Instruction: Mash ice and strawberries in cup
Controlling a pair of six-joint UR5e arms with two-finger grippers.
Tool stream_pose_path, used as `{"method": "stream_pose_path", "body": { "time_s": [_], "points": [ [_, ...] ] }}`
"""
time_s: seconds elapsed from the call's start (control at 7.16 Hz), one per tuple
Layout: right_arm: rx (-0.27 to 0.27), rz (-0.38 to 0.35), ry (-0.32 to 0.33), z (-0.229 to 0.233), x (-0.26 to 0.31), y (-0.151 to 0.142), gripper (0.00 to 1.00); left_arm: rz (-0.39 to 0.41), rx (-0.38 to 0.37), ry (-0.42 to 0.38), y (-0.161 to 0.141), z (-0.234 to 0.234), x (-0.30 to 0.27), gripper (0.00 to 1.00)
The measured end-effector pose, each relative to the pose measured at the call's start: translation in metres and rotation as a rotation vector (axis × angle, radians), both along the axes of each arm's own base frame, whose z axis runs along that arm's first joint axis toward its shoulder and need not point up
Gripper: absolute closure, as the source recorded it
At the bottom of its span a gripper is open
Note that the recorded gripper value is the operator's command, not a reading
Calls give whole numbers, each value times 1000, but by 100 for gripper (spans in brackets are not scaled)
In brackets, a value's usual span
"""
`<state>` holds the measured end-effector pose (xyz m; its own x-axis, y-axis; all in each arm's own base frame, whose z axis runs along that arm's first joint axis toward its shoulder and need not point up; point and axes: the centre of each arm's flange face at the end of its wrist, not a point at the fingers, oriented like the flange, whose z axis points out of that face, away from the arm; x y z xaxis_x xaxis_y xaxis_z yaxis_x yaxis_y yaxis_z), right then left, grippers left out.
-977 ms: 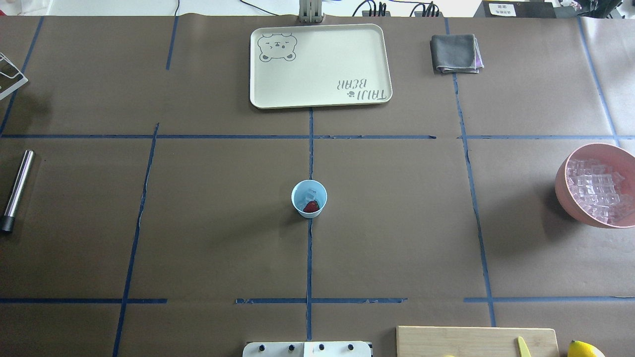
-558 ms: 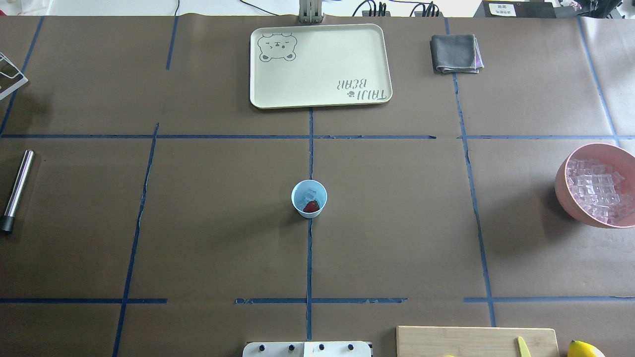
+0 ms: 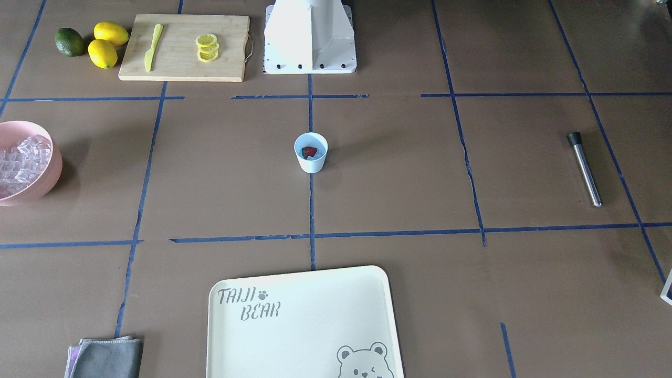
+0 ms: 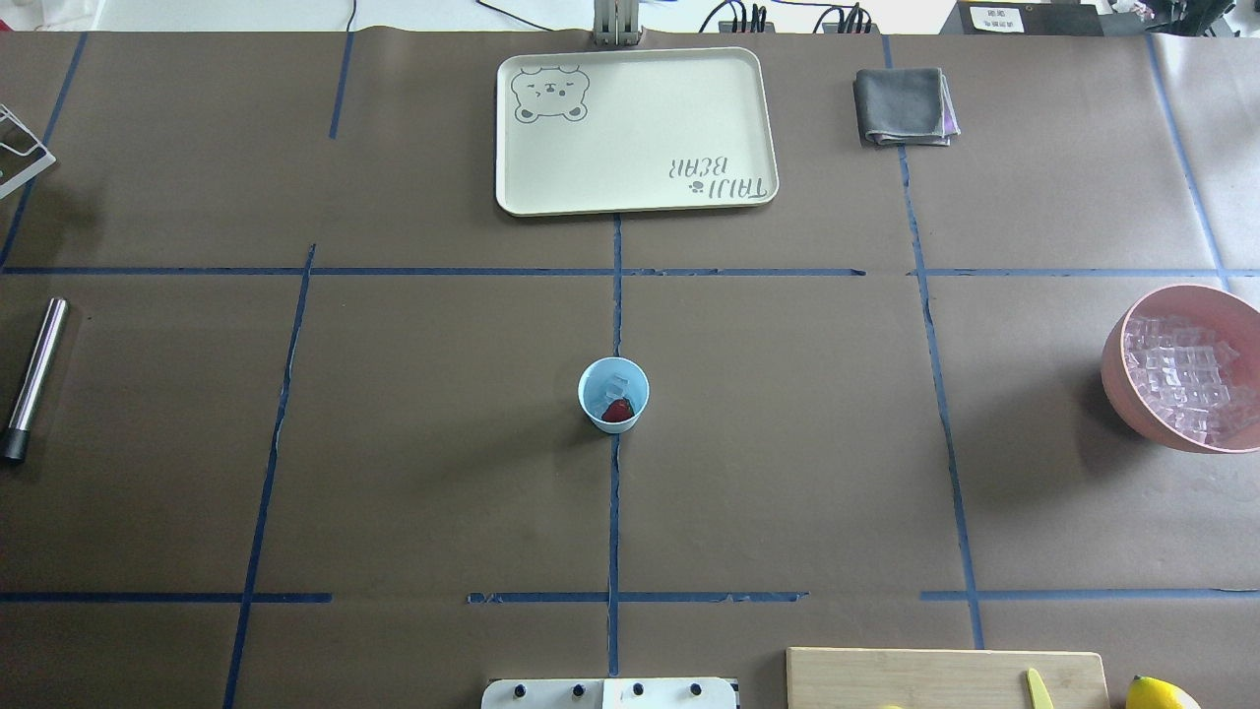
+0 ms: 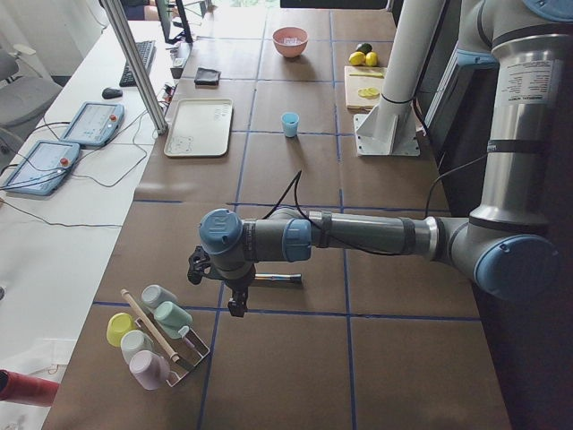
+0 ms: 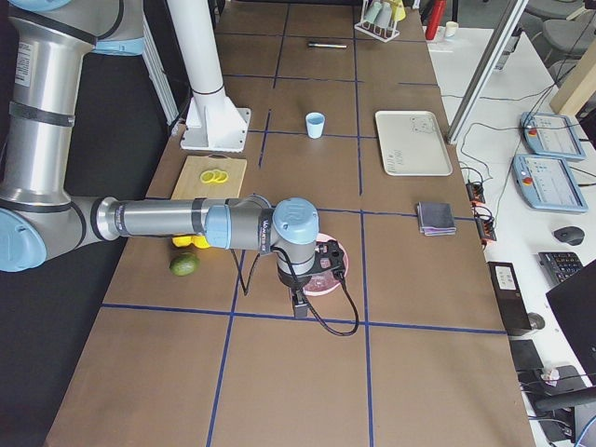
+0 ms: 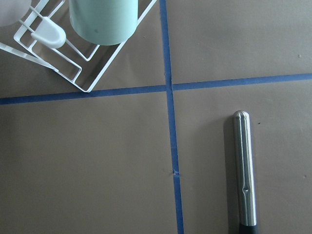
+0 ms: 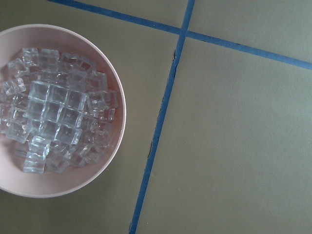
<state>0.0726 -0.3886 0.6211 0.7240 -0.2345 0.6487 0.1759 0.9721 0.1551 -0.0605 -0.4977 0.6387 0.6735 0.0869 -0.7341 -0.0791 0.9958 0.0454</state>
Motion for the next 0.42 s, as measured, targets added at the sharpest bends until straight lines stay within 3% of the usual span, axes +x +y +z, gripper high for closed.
{"method": "stream_pose_path", "body": {
  "time_s": [0.42],
  "points": [
    [-3,0,0,1,0,1,1,1,-3,-1,4,2,0,0]
  ]
}}
